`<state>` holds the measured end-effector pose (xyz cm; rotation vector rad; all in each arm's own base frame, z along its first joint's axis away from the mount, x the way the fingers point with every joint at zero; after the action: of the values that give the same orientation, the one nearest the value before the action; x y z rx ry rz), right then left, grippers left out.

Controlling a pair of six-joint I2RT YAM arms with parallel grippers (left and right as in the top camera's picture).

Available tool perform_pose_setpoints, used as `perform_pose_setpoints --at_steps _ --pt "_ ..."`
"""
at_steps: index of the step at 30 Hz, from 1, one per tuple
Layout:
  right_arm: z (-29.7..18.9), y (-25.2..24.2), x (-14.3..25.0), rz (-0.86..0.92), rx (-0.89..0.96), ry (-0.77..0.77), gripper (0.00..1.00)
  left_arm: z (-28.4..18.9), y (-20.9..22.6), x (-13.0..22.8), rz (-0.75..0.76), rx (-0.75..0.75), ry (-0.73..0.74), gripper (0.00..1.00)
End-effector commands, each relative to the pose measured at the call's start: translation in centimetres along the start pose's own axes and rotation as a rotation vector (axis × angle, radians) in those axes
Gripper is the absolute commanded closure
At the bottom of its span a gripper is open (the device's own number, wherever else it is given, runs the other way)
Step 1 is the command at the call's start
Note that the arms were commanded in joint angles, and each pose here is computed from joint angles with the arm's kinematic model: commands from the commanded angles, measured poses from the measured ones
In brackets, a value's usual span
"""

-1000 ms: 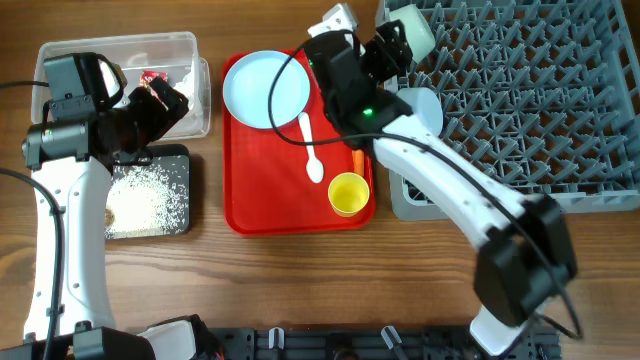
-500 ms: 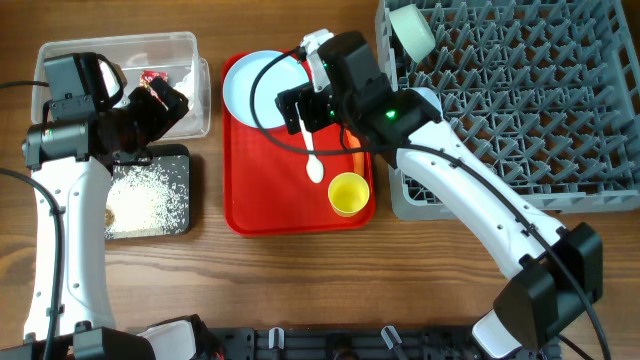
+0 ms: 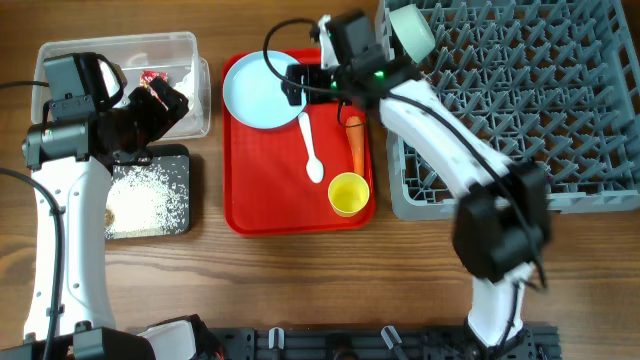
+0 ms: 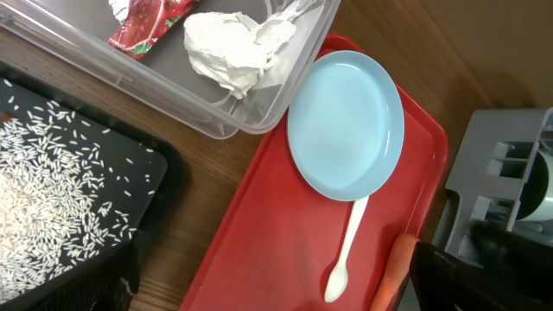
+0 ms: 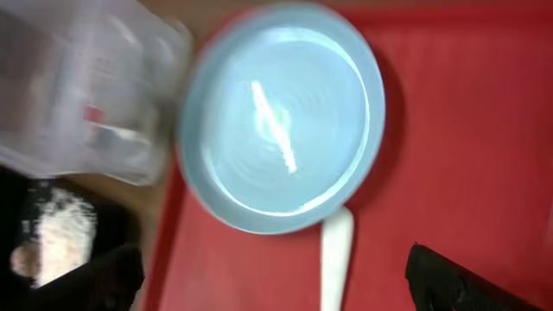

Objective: Sort waste into correct bins and load items into the dishwasher rack
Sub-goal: 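Return the right gripper to the red tray and grasp the light-blue plate rim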

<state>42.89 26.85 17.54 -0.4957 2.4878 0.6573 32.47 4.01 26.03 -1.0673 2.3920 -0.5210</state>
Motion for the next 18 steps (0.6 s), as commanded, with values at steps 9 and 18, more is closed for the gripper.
perform_pose_setpoints --at_steps 9,18 --pt "7.1 -1.5 2.9 0.227 0.057 0.045 0.27 0.1 -0.1 -0.1 -0.007 0.009 0.006 0.00" --pt "9.0 -1.7 4.2 0.236 0.226 0.021 0.37 0.1 -0.1 -0.1 -0.007 0.009 0.006 0.00"
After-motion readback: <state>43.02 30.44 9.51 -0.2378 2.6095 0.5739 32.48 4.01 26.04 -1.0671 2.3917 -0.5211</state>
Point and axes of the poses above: each gripper's point midway between its finger pads, its own z axis out along the fingers, its own y axis along the line the jaws close on, x = y × z, the point moved 7 cm from there along -z, back along the fingers, and after that the axes turned 11 degrees about -z, right-handed, at the moved point
